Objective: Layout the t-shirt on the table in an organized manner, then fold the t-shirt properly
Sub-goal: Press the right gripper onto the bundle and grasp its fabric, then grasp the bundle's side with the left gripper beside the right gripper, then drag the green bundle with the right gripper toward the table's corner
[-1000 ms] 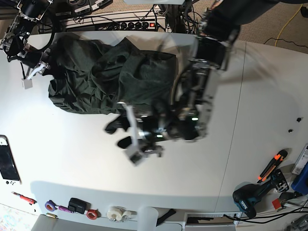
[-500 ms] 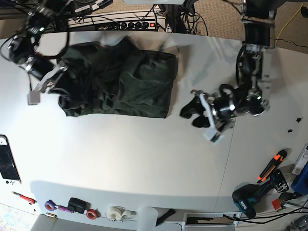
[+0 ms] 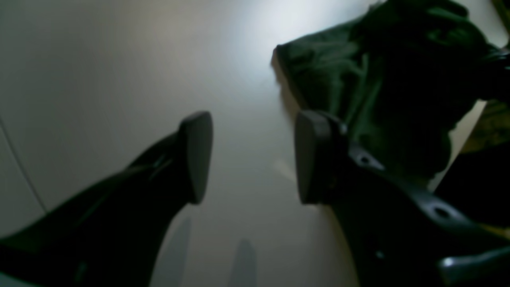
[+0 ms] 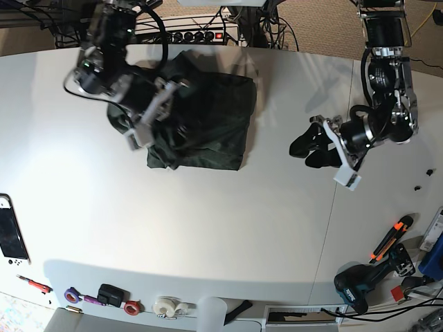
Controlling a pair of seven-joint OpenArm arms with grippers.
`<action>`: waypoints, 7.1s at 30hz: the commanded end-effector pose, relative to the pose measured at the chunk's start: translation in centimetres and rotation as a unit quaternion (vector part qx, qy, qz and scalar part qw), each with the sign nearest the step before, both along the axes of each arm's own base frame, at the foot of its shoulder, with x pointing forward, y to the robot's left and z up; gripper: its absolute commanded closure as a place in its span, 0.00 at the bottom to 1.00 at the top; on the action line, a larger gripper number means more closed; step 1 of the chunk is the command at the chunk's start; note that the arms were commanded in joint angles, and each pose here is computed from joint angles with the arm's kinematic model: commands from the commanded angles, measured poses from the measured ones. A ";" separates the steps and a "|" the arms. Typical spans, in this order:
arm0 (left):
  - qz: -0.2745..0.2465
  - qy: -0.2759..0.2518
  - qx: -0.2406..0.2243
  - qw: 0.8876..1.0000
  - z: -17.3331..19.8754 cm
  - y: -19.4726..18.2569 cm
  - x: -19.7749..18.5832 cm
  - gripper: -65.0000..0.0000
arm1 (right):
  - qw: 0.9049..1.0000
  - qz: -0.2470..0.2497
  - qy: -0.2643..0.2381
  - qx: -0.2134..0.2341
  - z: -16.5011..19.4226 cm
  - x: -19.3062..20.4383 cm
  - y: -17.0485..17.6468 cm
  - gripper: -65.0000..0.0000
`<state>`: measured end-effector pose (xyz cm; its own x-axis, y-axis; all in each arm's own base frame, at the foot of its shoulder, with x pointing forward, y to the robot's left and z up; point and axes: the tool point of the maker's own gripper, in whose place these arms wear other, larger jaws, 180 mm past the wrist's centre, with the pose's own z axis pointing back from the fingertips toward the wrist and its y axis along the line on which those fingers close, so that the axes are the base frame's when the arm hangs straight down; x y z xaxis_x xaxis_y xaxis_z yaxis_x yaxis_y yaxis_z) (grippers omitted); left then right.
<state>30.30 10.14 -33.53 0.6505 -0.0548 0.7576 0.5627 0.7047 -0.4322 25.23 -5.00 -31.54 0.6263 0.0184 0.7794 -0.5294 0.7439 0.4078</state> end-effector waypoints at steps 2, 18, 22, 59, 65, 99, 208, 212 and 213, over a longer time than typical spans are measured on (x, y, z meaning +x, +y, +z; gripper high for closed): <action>-0.005 -0.021 -0.022 1.000 1.6 -0.1 0.2 0.48 | 0.999 0.013 -0.033 0.007 1.5 1.0 1.8 1.00; -0.009 -0.005 -0.044 0.999 1.1 -0.6 -1.0 0.48 | 0.990 0.063 -0.048 -0.116 0.7 2.0 9.1 0.62; -0.010 -0.004 -0.043 0.999 1.0 -0.6 -1.1 0.48 | 0.989 0.081 -0.053 -0.113 0.9 1.5 10.3 0.49; -0.016 -0.007 -0.042 0.999 1.0 -0.7 -1.3 0.48 | 0.995 -0.064 0.035 -0.067 -0.5 3.1 -2.7 1.00; -0.016 -0.007 -0.042 0.999 1.0 -0.7 -1.3 0.48 | 0.998 0.025 0.027 -0.046 1.6 0.1 1.9 1.00; -0.049 -0.026 -0.164 0.985 5.0 -2.9 -2.0 0.67 | 0.986 0.042 -0.130 -0.095 6.8 -1.5 7.4 0.78; -0.075 -0.153 0.279 0.945 7.3 -0.7 0.6 1.00 | 0.934 -0.062 0.152 -0.318 -13.4 1.4 -5.5 1.00; -0.075 -0.153 0.279 0.945 7.3 -0.7 0.6 1.00 | 0.916 -0.176 0.180 -0.313 -13.2 1.5 -12.2 1.00; -0.075 -0.154 0.278 0.945 7.3 -0.7 0.6 1.00 | 0.910 -0.201 0.186 -0.312 -13.1 1.3 -14.1 1.00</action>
